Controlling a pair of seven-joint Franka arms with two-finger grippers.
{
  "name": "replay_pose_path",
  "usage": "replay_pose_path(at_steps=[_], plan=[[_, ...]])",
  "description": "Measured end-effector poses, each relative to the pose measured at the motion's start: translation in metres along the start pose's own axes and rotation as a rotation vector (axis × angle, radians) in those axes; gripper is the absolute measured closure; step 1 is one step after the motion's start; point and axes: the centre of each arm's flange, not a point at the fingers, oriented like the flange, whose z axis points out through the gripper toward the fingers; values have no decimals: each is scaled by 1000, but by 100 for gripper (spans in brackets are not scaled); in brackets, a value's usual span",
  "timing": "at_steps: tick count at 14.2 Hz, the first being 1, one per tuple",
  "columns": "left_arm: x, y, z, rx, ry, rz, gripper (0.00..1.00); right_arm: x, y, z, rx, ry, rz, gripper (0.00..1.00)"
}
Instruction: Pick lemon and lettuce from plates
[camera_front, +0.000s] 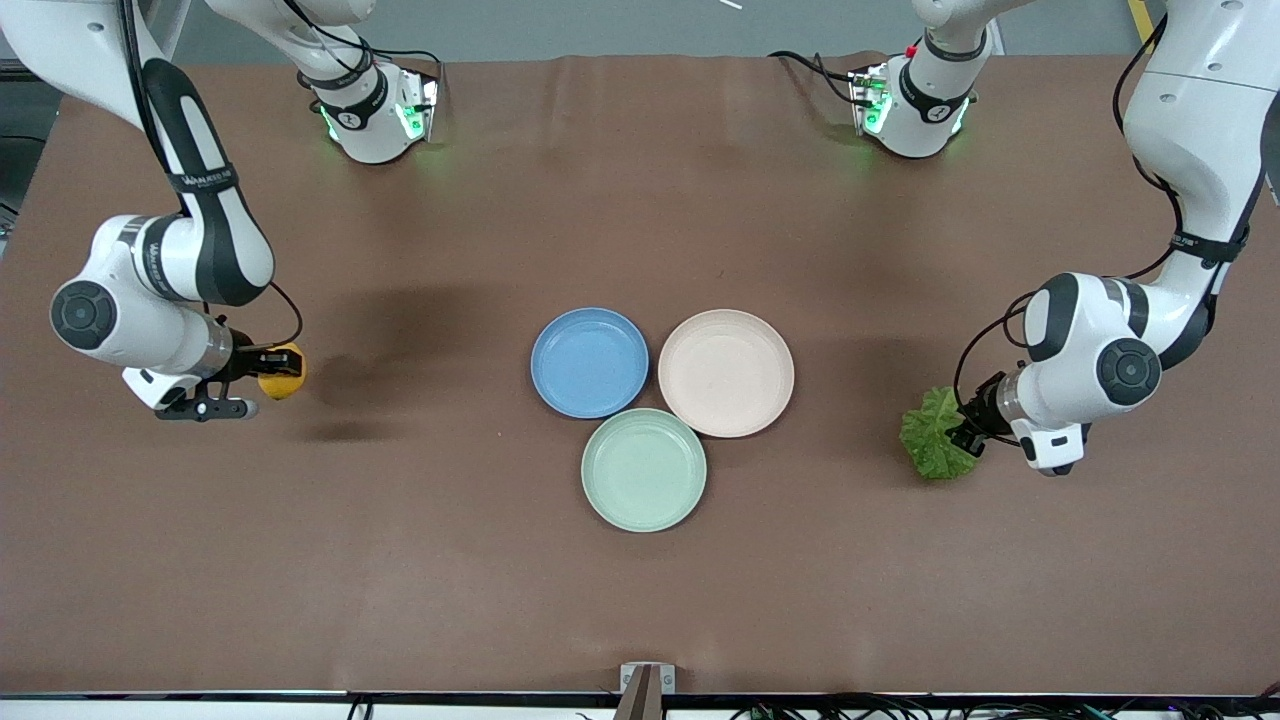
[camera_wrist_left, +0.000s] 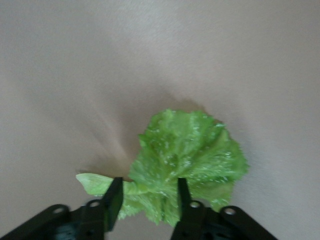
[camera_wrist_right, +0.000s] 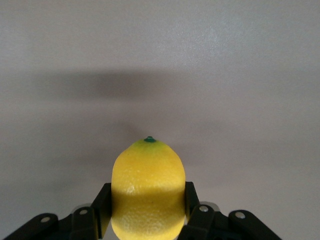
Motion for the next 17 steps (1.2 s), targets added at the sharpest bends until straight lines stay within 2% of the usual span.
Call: replay_pose_path(at_steps=[4,5,8,10,12,14,17], plan=[[-15,16,-65,-60,71,70,4,6,5,27,-1,11,8,40],[-22,19,-85,-64,90,125,0,7,7,34,-1,12,10,40],[-32,19,-149,-55,160,312,0,9,7,44,0,8,11,39],[-33,14,-190,-22,190,407,0,10,7,42,-1,11,11,37],[-32,9,-224,30,188,488,0,11,7,27,1,-3,11,20],[-32,6,-255,70,170,555,0,10,4,-18,5,-26,5,1],[-31,1,-290,104,151,613,0,-8,0,-122,6,-25,-1,0]])
